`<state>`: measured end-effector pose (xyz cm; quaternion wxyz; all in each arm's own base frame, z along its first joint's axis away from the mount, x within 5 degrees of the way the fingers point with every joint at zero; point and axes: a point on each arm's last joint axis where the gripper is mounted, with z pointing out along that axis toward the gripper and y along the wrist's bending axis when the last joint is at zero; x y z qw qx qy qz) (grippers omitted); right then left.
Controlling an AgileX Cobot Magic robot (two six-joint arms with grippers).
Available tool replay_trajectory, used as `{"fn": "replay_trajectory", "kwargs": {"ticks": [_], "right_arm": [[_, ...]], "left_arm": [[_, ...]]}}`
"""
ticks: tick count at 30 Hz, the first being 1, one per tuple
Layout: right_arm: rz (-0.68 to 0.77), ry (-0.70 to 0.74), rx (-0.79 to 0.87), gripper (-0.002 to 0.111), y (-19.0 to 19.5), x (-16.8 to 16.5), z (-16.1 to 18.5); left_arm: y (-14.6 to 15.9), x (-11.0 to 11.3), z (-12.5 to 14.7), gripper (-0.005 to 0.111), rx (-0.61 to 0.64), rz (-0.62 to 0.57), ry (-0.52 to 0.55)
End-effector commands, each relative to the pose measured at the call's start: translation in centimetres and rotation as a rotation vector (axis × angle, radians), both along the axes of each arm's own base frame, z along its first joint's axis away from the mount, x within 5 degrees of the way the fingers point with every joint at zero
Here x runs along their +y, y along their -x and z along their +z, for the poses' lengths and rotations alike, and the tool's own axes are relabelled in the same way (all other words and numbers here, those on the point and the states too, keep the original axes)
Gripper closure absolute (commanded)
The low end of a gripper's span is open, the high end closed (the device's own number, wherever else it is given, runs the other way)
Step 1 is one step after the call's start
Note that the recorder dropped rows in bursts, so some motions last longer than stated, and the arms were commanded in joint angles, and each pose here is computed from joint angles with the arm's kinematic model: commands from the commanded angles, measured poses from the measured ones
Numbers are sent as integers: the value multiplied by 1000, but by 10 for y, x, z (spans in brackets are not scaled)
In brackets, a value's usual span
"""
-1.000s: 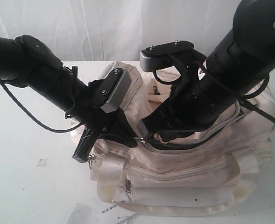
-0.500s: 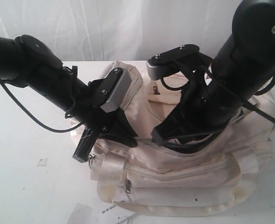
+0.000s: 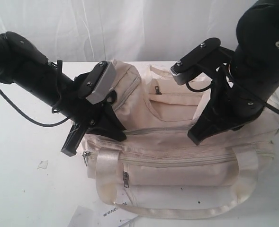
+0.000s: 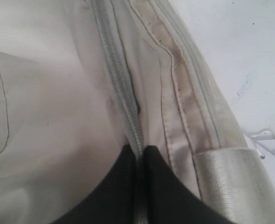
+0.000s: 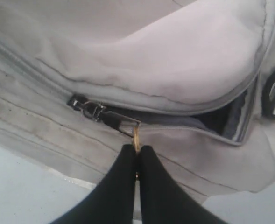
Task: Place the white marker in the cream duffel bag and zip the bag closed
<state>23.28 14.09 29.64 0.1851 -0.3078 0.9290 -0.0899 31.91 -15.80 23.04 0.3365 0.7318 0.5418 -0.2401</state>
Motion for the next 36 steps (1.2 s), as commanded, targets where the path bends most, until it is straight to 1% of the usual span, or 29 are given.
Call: {"fn": "replay_trajectory", "kwargs": {"ticks": [1, 3, 4, 6, 8, 9, 10, 13, 15, 16, 19, 21, 25, 27, 30, 31, 33, 36], "right_arm": [[26, -57, -35, 108, -1, 3, 4], [34, -80, -56, 108, -2, 6, 5], [39, -85, -67, 108, -3, 6, 5], [45, -99, -83, 108, -4, 8, 6], [50, -102, -94, 108, -5, 8, 6], [50, -95, -99, 108, -6, 8, 7], [50, -88, -103, 108, -6, 7, 7], [50, -85, -102, 108, -6, 7, 7], [50, -85, -102, 108, -6, 7, 7], [50, -85, -102, 108, -6, 7, 7], [46, -78, -93, 108, -5, 6, 6], [41, -67, -80, 108, -4, 5, 6], [26, -41, -49, 108, 0, 1, 6], [25, -48, -60, 108, 2, -1, 10], [25, -64, -82, 108, 6, -3, 17], [21, -70, -87, 108, 7, -4, 19], [11, -84, -99, 108, 8, -5, 22], [8, -89, -103, 108, 9, -6, 23]], "left_arm": [[-1, 1, 3, 107, 13, 11, 58], [-2, -4, 11, 106, 37, 33, 142], [-2, -6, 16, 104, 49, 37, 187], [-3, -10, 27, 96, 67, 30, 261], [-3, -12, 36, 84, 80, 14, 317], [-2, -14, 38, 78, 86, 2, 334], [0, -16, 41, 69, 94, -15, 348], [7, -28, 40, 48, 99, -53, 344], [9, -39, 39, 42, 82, -50, 330], [10, -45, 38, 40, 63, -34, 319], [16, -64, 36, 40, 32, -29, 299], [19, -73, 35, 40, 7, -23, 279], [17, -85, 30, 40, -50, 35, 241], [18, -88, 27, 40, -48, 38, 239], [27, -98, 22, 40, 2, 9, 240], [29, -101, 18, 40, 17, 2, 225], [30, -106, 10, 41, 6, -12, 182], [24, -109, 1, 43, 7, 59, 155]]}}
